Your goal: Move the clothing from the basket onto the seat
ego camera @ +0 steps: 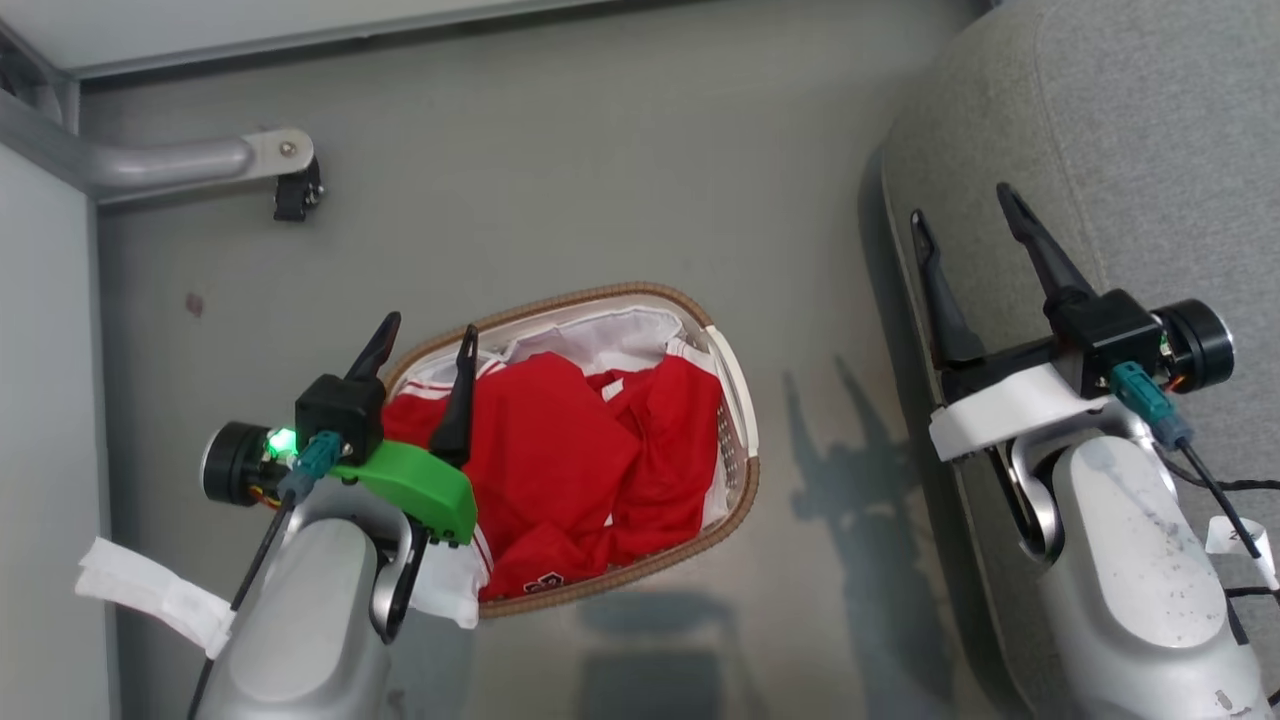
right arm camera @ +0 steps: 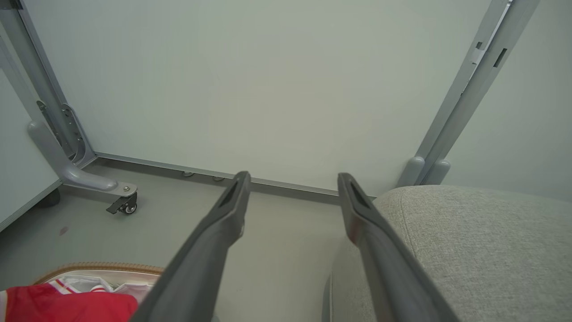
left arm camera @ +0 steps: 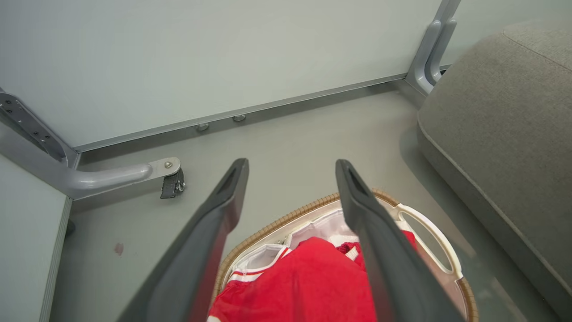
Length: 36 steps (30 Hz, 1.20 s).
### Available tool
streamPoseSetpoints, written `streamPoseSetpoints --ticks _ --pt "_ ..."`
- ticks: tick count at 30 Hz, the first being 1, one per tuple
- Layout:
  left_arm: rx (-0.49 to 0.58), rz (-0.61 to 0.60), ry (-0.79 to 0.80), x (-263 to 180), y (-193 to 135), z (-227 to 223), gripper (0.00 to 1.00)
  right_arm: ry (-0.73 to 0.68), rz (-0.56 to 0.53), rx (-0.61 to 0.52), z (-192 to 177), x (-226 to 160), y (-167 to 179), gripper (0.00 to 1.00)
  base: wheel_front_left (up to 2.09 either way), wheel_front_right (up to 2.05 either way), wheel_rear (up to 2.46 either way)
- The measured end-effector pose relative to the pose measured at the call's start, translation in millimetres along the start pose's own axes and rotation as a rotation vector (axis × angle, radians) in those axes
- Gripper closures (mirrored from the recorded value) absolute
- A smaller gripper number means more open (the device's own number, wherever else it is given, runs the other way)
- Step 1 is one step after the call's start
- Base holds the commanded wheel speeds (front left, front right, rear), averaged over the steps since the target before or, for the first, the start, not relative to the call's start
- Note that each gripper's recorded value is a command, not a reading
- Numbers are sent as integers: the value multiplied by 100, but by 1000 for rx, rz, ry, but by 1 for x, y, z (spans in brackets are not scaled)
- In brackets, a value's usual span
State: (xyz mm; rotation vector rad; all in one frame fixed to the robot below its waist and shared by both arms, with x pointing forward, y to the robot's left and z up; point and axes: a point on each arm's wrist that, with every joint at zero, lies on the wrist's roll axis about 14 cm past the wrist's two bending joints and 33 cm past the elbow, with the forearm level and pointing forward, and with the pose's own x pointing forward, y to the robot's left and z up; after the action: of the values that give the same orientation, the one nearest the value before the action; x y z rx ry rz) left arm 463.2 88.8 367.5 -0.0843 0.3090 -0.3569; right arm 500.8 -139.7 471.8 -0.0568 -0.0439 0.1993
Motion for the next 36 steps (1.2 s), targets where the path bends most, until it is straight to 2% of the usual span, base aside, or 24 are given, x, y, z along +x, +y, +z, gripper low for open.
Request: streamPoseSetpoints --ticks 8,16,25,36 --pt "7 -69 94 37 3 -36 0 13 1 17 -27 24 -3 0 0 0 0" --pt "14 -134 242 62 6 -95 0 55 7 46 -65 39 -3 0 0 0 0" --pt "62 -252 417 75 -1 -170 0 150 -11 62 -121 37 -11 0 0 0 0" --pt "105 -304 560 86 5 -228 0 221 -27 68 -156 27 -19 0 0 0 0"
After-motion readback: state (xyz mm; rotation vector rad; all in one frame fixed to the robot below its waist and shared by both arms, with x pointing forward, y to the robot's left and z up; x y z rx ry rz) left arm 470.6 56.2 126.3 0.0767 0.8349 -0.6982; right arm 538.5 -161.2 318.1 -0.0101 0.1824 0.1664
